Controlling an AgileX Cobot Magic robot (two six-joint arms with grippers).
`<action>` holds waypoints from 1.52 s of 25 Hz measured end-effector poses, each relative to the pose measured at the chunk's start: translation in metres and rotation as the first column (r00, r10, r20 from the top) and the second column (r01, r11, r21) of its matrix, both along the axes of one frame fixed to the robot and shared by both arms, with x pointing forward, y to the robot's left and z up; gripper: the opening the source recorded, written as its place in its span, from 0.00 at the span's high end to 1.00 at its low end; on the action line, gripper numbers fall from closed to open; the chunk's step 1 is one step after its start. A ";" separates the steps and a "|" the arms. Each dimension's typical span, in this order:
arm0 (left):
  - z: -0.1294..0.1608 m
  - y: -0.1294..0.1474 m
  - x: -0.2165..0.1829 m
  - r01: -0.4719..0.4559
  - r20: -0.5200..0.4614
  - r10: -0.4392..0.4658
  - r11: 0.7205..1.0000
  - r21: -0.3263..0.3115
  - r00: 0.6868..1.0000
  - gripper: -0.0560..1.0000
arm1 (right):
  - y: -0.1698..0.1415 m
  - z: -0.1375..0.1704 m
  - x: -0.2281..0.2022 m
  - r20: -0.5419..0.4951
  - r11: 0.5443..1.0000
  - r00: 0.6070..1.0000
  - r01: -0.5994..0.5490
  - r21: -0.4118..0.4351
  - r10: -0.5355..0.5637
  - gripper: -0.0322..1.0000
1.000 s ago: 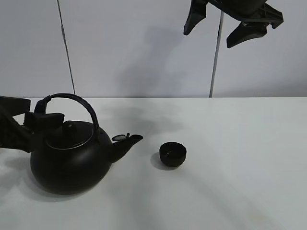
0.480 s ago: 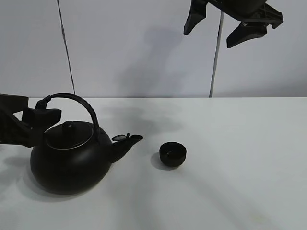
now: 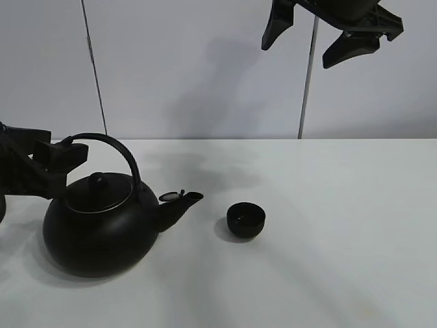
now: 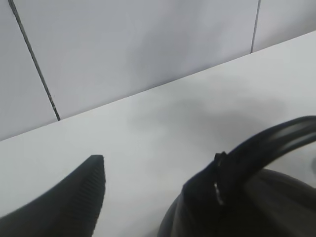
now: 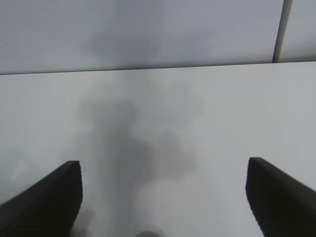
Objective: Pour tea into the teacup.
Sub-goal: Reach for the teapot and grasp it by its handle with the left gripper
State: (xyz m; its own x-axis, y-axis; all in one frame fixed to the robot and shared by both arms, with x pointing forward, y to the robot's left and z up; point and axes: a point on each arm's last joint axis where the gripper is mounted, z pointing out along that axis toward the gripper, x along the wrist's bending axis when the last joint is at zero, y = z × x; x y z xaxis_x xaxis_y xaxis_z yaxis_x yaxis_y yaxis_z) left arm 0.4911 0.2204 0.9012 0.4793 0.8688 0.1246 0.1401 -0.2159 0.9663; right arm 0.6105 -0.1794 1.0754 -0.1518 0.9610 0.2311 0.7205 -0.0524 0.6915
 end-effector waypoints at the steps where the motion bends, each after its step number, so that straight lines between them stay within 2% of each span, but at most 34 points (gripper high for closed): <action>1: 0.000 0.000 0.000 0.004 -0.002 -0.004 1.000 -0.003 1.000 0.52 | 0.000 0.000 0.000 0.000 1.000 1.000 0.000 0.000 0.000 0.37; 7: 0.001 -0.003 0.000 0.029 -0.006 -0.029 0.999 -0.017 1.000 0.56 | 0.000 0.000 0.000 0.000 1.000 1.000 0.000 0.000 0.000 0.37; 11: 0.000 -0.005 -0.002 0.050 -0.014 -0.051 0.998 -0.029 0.999 0.64 | 0.000 0.000 0.000 0.000 1.000 1.000 0.000 0.000 0.000 0.37; 15: 0.000 -0.007 -0.003 0.079 -0.015 -0.080 0.997 -0.020 0.997 0.77 | 0.000 0.000 0.000 0.000 1.000 1.000 0.000 0.000 0.000 0.37; 30: 0.007 -0.011 0.020 0.082 -0.001 -0.082 0.997 0.015 0.997 0.81 | 0.000 0.000 0.000 0.001 1.000 1.000 0.000 0.000 0.000 0.37; 38: 0.043 -0.023 0.046 0.132 0.071 -0.139 0.987 0.091 0.988 0.82 | 0.000 0.000 0.000 0.002 1.000 1.000 0.000 0.001 0.000 0.37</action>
State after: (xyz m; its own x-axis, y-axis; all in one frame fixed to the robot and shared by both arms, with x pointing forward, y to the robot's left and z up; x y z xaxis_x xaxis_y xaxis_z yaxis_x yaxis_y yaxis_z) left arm 0.5368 0.1977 0.9441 0.5782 0.7808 0.2367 0.0300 -0.3102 0.9502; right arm 0.6106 -0.1794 1.0755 -0.1521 0.9609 0.2313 0.7191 -0.0530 0.6929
